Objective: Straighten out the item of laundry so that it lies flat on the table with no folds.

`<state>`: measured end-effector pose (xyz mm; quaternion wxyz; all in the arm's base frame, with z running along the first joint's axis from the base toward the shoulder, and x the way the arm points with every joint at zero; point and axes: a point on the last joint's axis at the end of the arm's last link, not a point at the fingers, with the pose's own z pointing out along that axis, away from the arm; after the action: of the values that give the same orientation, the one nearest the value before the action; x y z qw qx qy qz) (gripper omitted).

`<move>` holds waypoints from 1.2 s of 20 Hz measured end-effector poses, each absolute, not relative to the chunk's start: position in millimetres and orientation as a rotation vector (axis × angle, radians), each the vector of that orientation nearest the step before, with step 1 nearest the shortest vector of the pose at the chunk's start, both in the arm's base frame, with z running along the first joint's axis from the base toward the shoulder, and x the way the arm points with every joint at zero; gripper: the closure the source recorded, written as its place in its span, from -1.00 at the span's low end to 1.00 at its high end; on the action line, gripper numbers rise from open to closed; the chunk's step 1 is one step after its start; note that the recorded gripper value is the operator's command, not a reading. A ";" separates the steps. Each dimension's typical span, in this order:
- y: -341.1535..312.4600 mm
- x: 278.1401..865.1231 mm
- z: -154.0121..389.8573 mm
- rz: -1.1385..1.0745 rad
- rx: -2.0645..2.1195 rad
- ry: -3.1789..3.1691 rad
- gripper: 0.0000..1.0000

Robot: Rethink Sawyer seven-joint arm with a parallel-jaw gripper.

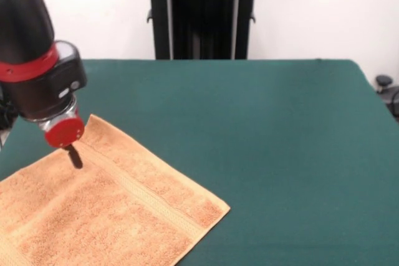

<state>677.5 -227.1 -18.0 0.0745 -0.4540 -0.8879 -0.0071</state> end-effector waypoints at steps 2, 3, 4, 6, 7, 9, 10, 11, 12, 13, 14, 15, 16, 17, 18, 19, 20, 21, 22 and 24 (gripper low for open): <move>-236.9 671.5 -35.8 -0.021 -1.373 -2.643 -1.00; -238.3 670.3 -38.7 -0.022 -1.375 -2.639 -1.00; -241.4 670.0 -43.6 -0.032 -1.384 -2.627 -1.00; -244.4 674.6 -41.0 -0.039 -1.389 -2.628 -1.00; -244.8 675.7 -41.6 -0.040 -1.385 -2.628 -1.00; -245.7 677.6 -42.7 -0.043 -1.378 -2.621 -1.00; -246.1 677.8 -42.8 -0.046 -1.376 -2.617 -1.00; -246.7 678.1 -42.9 -0.049 -1.375 -2.611 -1.00; -249.1 678.9 -43.1 -0.064 -1.377 -2.593 -1.00; -250.3 679.4 -43.3 -0.073 -1.379 -2.584 -1.00; -252.6 680.0 -43.9 -0.090 -1.383 -2.566 -1.00; -256.5 680.9 -44.6 -0.121 -1.392 -2.535 -1.00; -259.4 681.5 -45.2 -0.146 -1.398 -2.511 -1.00; -261.4 681.7 -45.8 -0.162 -1.401 -2.496 -1.00; -264.9 682.2 -47.1 -0.190 -1.405 -2.468 -1.00; -268.6 682.9 -47.9 -0.221 -1.409 -2.439 -1.00; -272.2 683.3 -49.0 -0.252 -1.411 -2.410 -1.00; -275.9 683.6 -50.5 -0.285 -1.412 -2.378 -1.00; -279.6 683.4 -52.4 -0.317 -1.412 -2.346 -1.00; -288.3 683.6 -56.9 -0.402 -1.410 -2.270 -1.00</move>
<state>683.6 -288.3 -56.9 0.2180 -0.5093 -0.8198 -0.1452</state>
